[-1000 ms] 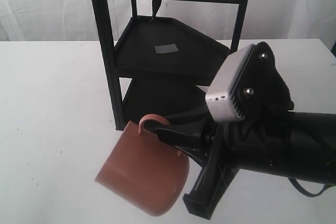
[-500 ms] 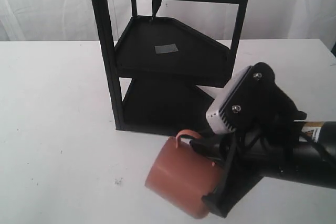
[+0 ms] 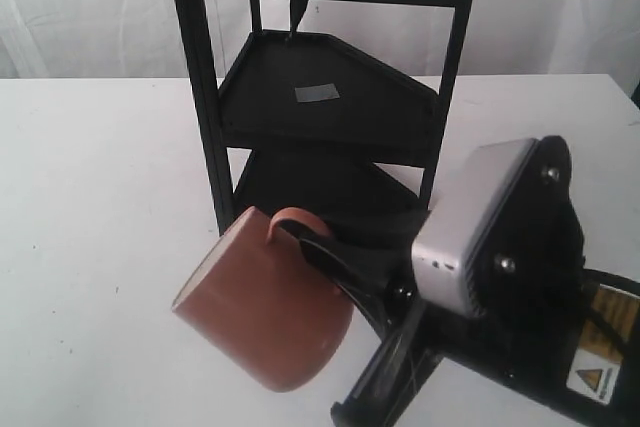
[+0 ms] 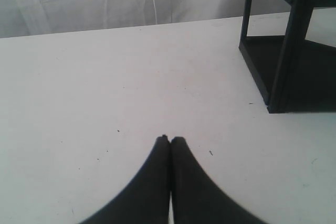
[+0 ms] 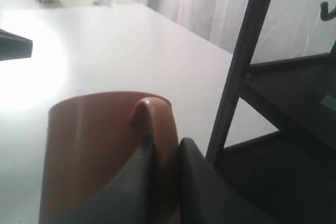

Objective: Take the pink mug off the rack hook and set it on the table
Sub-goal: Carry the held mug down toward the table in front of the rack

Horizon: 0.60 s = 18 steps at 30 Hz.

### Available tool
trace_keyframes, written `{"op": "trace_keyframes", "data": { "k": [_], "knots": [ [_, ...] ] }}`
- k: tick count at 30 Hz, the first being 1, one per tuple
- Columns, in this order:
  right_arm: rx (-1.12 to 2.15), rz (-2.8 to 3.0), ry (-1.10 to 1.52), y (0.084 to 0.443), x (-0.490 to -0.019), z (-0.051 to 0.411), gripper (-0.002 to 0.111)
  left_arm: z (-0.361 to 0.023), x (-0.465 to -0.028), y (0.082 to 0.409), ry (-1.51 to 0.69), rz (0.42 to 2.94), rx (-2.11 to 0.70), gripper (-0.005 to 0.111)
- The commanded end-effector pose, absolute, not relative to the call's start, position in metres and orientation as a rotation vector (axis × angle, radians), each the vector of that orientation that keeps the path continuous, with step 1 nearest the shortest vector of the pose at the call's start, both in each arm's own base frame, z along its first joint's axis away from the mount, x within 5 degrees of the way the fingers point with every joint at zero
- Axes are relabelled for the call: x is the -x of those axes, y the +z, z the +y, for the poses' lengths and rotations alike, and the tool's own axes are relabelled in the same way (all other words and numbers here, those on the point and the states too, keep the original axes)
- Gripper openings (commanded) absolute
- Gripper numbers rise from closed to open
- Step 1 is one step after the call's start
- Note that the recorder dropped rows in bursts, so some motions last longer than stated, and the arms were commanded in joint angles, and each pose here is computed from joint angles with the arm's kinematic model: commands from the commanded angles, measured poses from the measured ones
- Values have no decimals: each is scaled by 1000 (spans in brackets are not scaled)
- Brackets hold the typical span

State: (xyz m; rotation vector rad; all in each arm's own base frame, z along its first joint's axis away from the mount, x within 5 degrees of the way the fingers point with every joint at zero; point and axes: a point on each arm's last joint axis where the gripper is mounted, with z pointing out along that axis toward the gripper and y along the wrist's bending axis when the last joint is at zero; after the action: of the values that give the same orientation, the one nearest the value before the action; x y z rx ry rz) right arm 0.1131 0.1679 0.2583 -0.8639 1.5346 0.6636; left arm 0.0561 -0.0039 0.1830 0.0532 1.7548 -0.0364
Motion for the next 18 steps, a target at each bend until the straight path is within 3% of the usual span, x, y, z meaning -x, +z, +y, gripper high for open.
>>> {"op": "trace_keyframes", "data": {
  "k": [1,18],
  "knots": [
    [882,1431,771,247,-106,174,0,-4,-56,182,-37,1753,-57,0],
    [738,1426,852,187,-141,170,0,-4,-56,182,-37,1753,-57,0]
  ]
}}
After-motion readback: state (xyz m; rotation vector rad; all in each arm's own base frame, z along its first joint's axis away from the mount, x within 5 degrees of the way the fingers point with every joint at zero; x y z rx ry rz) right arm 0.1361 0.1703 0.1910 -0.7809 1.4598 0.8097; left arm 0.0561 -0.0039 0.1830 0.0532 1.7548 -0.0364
